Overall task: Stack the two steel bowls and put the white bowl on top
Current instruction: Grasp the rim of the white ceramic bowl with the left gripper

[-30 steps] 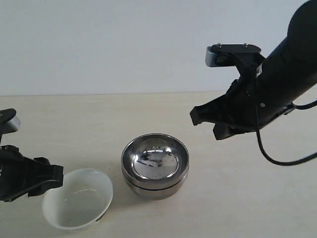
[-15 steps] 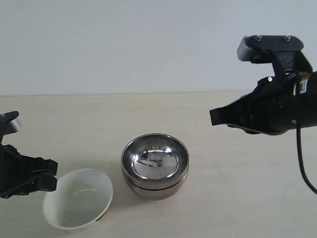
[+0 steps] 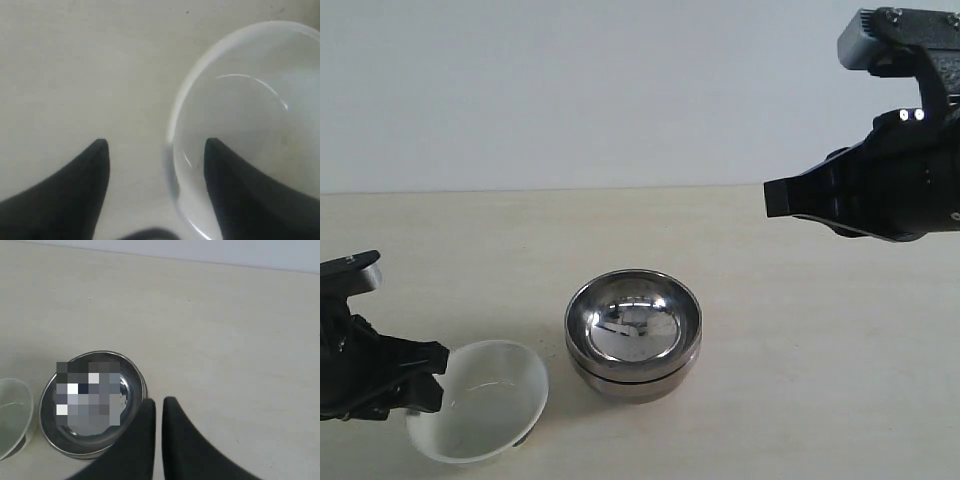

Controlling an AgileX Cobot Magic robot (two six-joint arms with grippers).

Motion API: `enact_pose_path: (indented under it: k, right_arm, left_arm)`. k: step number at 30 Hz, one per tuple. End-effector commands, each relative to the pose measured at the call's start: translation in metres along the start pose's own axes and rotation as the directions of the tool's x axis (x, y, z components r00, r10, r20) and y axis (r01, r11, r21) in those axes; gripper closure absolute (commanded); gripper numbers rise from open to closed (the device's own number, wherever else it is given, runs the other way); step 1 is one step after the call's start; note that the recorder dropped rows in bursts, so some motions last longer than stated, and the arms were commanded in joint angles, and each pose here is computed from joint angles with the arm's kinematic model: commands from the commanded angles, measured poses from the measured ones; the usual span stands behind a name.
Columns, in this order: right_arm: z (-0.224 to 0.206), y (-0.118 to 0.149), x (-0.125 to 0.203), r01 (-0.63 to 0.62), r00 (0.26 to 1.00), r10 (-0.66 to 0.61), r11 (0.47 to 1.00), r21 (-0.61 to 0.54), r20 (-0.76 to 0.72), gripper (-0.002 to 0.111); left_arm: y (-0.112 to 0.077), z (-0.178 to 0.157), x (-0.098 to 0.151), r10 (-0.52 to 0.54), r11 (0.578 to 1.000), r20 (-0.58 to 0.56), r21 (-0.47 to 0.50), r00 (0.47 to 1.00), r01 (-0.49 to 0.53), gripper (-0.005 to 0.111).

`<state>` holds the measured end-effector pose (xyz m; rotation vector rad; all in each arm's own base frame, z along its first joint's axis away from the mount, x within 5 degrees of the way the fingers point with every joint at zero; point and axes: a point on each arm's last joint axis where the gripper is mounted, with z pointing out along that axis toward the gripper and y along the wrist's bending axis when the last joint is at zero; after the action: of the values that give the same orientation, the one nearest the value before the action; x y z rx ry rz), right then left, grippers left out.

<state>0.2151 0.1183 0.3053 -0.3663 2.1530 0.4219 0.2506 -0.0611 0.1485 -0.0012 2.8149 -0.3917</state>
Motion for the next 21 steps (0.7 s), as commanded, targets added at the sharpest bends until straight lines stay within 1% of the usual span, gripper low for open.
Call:
enact_pose_path:
  k: [1, 7, 11, 12, 18, 21]
  right_arm:
    - [-0.0011, -0.0002, 0.0021, 0.006, 1.0, -0.006, 1.0, 0.0, -0.008, 0.108]
    - [-0.0011, -0.0002, 0.0025, 0.006, 1.0, -0.006, 1.0, 0.0, -0.012, 0.108]
    - [-0.0011, -0.0002, 0.0025, 0.006, 1.0, -0.006, 1.0, 0.0, -0.012, 0.108]
    - [-0.0011, -0.0002, 0.0025, 0.006, 1.0, -0.006, 1.0, 0.0, -0.012, 0.108]
    - [-0.0011, -0.0003, 0.0036, 0.006, 1.0, -0.006, 1.0, 0.001, -0.024, 0.108]
    - [-0.0011, -0.0003, 0.0045, 0.006, 0.999, -0.006, 1.0, 0.001, -0.034, 0.108]
  left_arm:
    - [0.001, 0.007, -0.0007, 0.021, 1.0, -0.019, 0.008, 1.0, -0.02, 0.063]
    - [0.0024, 0.0109, -0.0023, 0.015, 1.0, -0.005, 0.0, 1.0, -0.015, 0.082]
    - [0.0019, 0.0109, -0.0032, 0.045, 0.999, 0.005, 0.005, 0.999, -0.045, 0.097]
    - [0.0018, 0.0109, -0.0033, 0.054, 0.999, 0.006, 0.007, 0.999, -0.054, 0.102]
    - [0.0007, 0.0108, -0.004, 0.021, 1.0, 0.014, 0.019, 1.0, -0.021, 0.103]
    - [-0.0027, 0.0079, -0.006, 0.048, 0.998, -0.004, 0.041, 0.999, -0.048, 0.103]
